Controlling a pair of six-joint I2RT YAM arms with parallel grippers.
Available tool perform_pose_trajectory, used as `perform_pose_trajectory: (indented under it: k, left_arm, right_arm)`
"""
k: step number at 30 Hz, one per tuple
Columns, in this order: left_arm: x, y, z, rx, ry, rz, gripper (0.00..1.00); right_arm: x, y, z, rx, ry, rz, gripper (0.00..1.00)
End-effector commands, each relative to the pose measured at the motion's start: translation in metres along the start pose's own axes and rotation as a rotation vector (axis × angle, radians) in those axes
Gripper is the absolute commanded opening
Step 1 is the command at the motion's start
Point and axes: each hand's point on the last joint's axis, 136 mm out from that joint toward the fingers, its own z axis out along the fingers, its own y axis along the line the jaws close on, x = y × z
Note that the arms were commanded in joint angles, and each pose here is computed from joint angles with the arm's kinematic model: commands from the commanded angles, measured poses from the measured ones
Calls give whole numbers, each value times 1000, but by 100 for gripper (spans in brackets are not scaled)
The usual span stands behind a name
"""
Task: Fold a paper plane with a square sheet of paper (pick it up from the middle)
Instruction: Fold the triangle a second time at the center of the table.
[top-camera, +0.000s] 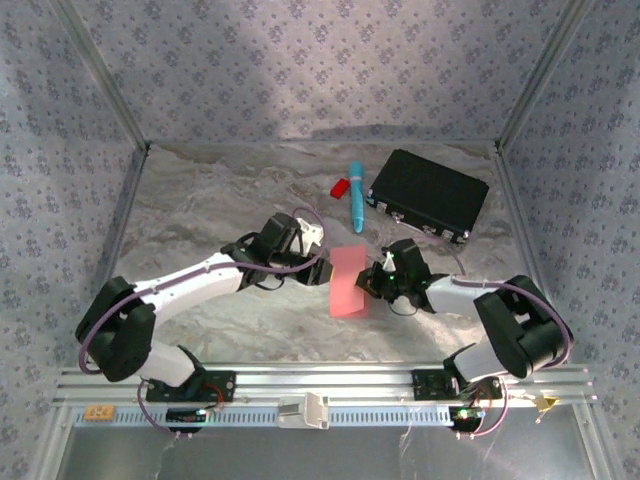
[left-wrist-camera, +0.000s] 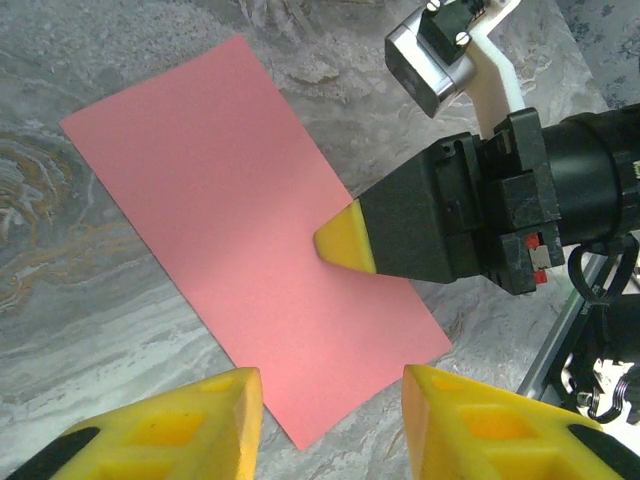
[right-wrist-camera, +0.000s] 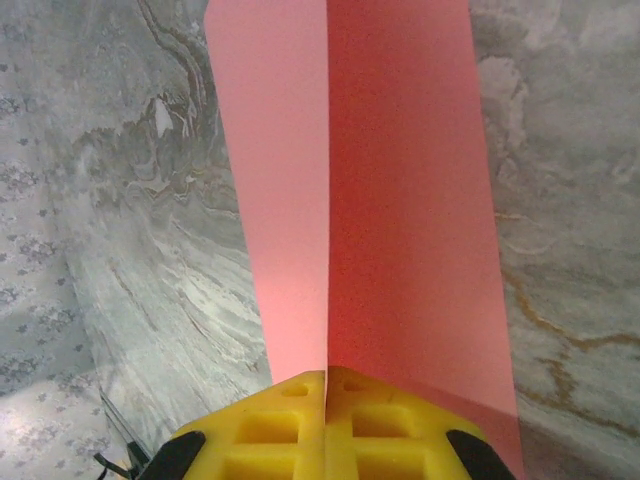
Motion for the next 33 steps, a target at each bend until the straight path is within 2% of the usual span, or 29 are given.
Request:
perform_pose_trajectory:
  k: [1,6,9,11,15,21,26,33]
  left_arm:
    - [-5,-3,-9,-9,-37,52,40]
    - [-3,-2,-9,-11,-32,51,40]
    - [-2,-5,-8,3,-33,67,41]
    - [0,-10,-7,15,-32,99,42]
    - [9,-33,0,55,-46,253,45]
    - [35,-43,21,-32,25,363,48]
    - [55,-53,35,-127,44,527,52]
    - [60,-52,49,-208,46,618,56]
  right_arm:
    - [-11,19,7,-40,-25,-4,3]
    - [-10,17,12,-35,-22,7,3]
    - [-9,17,10,-32,-21,7,9]
    - [-10,16,8,-29,-23,4,13]
    - [-9,15,4,-22,-12,-5,18]
    - [-8,16,5,-35,17,-4,7]
    - [-9,16,5,-29,18,10,5]
    - [-10,16,6,-24,24,18,4]
